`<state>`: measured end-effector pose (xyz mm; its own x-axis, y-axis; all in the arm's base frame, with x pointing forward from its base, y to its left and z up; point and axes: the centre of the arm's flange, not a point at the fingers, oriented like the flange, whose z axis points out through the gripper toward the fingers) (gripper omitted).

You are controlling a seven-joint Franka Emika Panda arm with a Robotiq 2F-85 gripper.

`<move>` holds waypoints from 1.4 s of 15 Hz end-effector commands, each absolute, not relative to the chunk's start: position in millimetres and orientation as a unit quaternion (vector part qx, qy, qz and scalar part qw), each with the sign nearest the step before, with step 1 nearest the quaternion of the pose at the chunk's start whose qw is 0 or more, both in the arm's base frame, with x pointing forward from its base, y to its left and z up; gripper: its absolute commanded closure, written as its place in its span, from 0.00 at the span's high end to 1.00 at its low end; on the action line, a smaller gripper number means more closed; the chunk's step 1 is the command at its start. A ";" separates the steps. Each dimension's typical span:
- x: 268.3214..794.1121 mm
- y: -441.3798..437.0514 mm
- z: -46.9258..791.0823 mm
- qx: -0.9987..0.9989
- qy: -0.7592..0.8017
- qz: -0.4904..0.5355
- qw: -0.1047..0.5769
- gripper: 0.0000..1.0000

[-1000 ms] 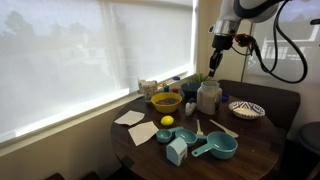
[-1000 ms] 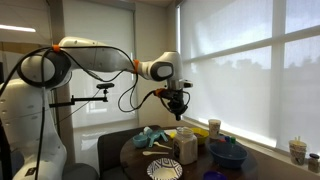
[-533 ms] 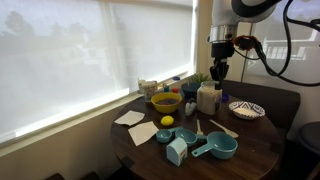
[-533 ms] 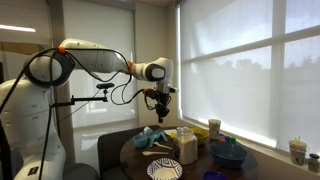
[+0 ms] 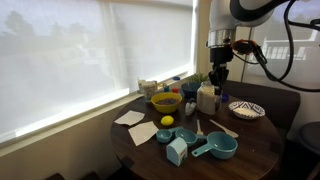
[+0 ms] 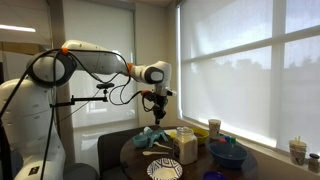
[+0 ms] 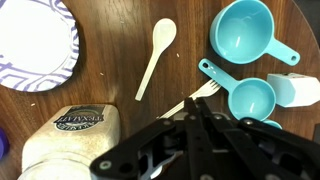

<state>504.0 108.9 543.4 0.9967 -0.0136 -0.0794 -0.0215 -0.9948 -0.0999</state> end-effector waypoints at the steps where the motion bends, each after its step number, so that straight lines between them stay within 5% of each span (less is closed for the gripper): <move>1: 504.0 108.9 543.4 -0.998 0.009 0.039 0.050 0.05; 21: 438.3 121.2 431.6 -0.995 0.067 0.059 0.033 0.01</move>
